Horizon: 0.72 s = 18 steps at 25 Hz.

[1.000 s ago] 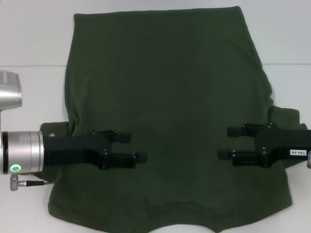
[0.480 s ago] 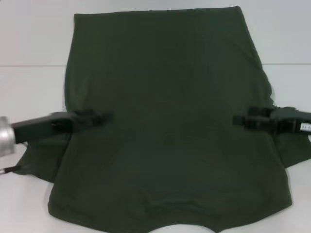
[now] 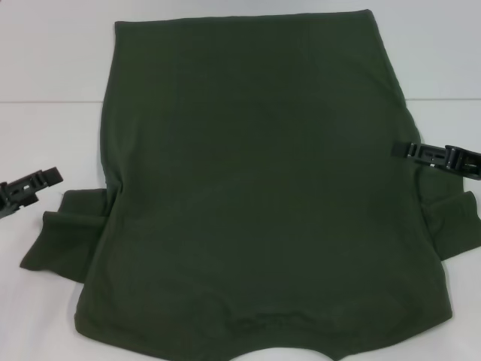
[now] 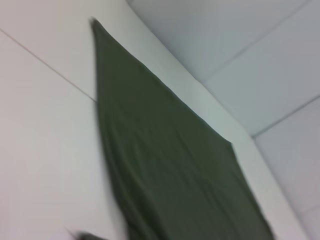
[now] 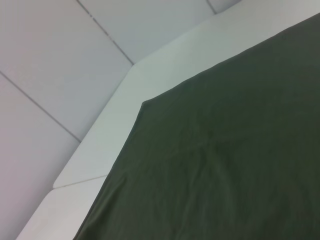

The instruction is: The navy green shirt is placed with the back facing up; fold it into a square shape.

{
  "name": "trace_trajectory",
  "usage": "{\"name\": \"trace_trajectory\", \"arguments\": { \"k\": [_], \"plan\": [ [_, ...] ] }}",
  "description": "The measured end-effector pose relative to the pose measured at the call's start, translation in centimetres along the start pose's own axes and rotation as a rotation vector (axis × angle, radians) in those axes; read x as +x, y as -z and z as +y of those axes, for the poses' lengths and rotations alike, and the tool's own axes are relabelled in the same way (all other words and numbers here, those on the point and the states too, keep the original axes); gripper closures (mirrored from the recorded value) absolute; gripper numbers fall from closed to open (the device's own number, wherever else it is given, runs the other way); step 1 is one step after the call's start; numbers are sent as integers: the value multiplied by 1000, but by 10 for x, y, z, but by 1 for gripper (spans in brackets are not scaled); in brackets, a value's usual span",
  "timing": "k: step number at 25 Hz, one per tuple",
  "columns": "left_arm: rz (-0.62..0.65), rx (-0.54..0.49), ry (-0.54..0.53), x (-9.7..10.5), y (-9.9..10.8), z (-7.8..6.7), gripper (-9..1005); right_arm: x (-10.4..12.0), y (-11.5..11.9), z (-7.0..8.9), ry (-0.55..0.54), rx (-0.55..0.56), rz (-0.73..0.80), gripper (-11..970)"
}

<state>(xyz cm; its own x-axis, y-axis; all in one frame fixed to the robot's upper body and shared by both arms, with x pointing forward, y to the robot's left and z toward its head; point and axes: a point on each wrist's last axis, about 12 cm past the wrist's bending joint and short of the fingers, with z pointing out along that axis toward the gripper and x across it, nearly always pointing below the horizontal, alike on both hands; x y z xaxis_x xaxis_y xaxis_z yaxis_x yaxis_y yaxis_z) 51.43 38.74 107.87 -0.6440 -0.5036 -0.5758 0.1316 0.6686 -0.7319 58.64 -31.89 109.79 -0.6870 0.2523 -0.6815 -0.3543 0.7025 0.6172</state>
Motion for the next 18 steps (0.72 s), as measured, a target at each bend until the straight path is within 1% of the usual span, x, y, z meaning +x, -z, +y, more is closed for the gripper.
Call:
{"name": "trace_trajectory", "arguments": {
  "k": [4,6,9,12,18],
  "plan": [
    [-23,-58,-150,10,-6,10,76,-3,-2,1,12,2,-5,107],
    [-26,-94,-181,14,-11,15,76,-4,-3,2,16,0,-6,107],
    [-32,-141,-187,21,-16,21,76,-5,-5,3,17,-3,-6,107],
    [-37,-162,-182,24,-19,24,76,-5,-5,3,18,-3,-6,107],
    [-28,-152,-169,26,-24,22,77,-5,-4,2,17,-1,-7,107]
  ]
}}
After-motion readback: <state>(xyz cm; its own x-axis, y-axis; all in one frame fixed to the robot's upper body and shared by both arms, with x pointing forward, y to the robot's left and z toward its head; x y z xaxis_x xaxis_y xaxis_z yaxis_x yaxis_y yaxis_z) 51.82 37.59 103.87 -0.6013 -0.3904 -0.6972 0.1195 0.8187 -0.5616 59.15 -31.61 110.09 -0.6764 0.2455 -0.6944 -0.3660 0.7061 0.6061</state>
